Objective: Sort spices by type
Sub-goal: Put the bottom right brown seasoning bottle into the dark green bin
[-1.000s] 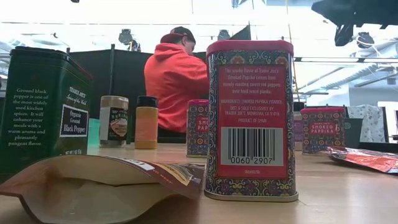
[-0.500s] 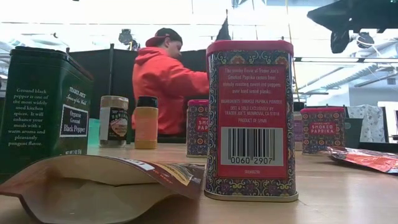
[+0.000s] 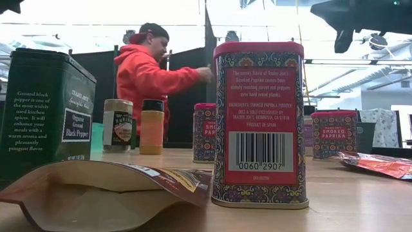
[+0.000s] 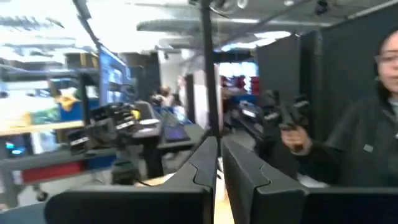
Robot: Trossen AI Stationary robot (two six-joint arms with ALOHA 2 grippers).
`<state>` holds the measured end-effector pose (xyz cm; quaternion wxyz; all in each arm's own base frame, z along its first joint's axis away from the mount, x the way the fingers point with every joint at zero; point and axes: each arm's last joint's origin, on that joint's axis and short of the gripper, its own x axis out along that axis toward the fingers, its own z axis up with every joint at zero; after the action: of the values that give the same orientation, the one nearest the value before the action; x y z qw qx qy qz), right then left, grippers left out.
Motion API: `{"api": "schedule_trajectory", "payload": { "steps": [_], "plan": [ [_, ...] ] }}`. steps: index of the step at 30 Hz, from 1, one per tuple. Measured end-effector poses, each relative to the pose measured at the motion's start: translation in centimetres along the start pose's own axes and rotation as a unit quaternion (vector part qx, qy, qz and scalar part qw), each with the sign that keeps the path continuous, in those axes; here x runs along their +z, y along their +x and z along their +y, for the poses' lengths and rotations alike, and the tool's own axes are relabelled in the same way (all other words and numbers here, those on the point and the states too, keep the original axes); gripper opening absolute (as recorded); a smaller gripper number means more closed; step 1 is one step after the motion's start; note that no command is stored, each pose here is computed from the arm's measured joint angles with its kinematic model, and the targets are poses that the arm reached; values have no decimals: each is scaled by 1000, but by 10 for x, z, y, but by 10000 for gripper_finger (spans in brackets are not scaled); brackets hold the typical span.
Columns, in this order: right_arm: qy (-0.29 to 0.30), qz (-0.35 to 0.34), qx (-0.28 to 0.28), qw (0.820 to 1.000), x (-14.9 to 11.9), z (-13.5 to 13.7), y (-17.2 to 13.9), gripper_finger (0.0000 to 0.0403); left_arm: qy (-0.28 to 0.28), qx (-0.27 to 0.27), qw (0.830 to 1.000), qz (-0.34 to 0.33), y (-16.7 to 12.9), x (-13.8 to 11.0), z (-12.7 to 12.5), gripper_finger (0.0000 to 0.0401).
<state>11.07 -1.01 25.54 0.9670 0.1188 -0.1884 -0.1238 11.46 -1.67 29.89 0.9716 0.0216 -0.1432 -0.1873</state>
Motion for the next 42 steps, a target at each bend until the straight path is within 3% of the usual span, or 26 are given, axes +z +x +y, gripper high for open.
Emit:
{"api": "schedule_trajectory", "payload": {
  "steps": [8,16,21,27,35,42],
  "plan": [
    [-29,40,-47,998,-4,5,28,4,-30,27,997,68,15,-36,6,29],
    [-46,59,-64,995,-3,9,44,4,-14,6,999,42,5,-26,2,29],
    [-49,75,-68,994,-6,8,44,4,-2,-16,1000,4,-16,-19,-6,29],
    [-61,95,-111,987,-12,4,42,4,19,-16,999,-39,-42,-15,-15,29],
    [-80,87,-125,985,-9,-1,44,4,34,28,999,-23,-55,-28,-17,29],
    [-85,33,-125,988,2,-1,46,4,65,38,996,-44,-57,-19,-17,29]
  ]
}}
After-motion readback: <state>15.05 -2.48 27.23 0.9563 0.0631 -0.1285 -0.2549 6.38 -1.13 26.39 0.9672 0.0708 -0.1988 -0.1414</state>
